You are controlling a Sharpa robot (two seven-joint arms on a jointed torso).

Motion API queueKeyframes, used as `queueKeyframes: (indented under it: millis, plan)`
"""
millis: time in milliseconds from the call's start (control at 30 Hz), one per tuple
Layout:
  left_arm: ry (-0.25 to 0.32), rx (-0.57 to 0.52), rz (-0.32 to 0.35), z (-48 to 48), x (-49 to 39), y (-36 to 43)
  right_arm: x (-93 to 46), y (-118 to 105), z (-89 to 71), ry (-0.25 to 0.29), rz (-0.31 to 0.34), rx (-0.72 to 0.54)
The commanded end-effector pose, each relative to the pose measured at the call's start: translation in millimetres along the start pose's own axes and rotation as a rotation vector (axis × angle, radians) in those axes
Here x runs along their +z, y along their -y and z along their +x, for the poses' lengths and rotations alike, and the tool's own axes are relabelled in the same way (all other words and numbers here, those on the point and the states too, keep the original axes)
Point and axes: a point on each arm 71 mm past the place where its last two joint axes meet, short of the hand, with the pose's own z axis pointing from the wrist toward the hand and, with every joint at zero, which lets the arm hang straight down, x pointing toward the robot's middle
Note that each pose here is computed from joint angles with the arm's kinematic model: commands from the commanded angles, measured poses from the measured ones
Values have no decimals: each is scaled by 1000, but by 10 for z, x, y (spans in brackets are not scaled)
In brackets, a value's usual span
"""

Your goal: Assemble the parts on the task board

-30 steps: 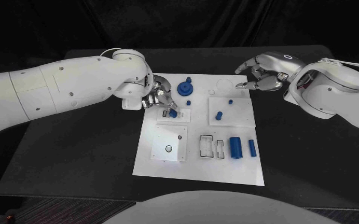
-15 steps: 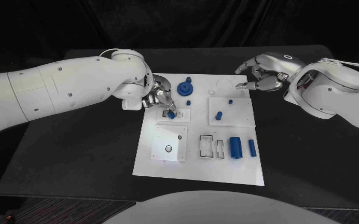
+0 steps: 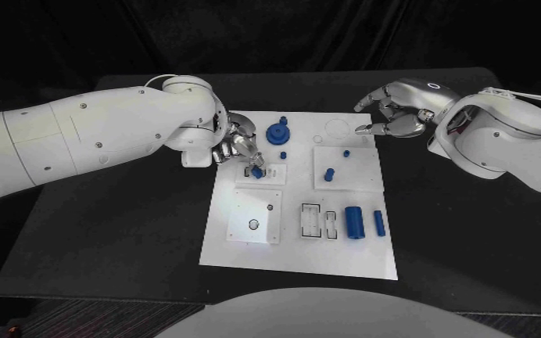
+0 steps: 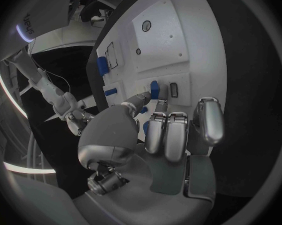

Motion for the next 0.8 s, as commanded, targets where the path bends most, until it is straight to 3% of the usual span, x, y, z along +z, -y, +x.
queueKeyframes:
  millis: [33, 333, 600, 800]
  plan:
    - [47, -33, 26, -12, -17, 11, -8, 10, 12, -5, 16, -2]
    - [128, -84, 31, -15, -81, -13, -4, 8, 13, 1, 14, -2]
    - [209, -48, 47, -20, -124, 19, -16, 13, 50, 3, 14, 3]
    - [230, -51, 48, -4, -115, 6, -16, 10, 63, 6, 11, 4]
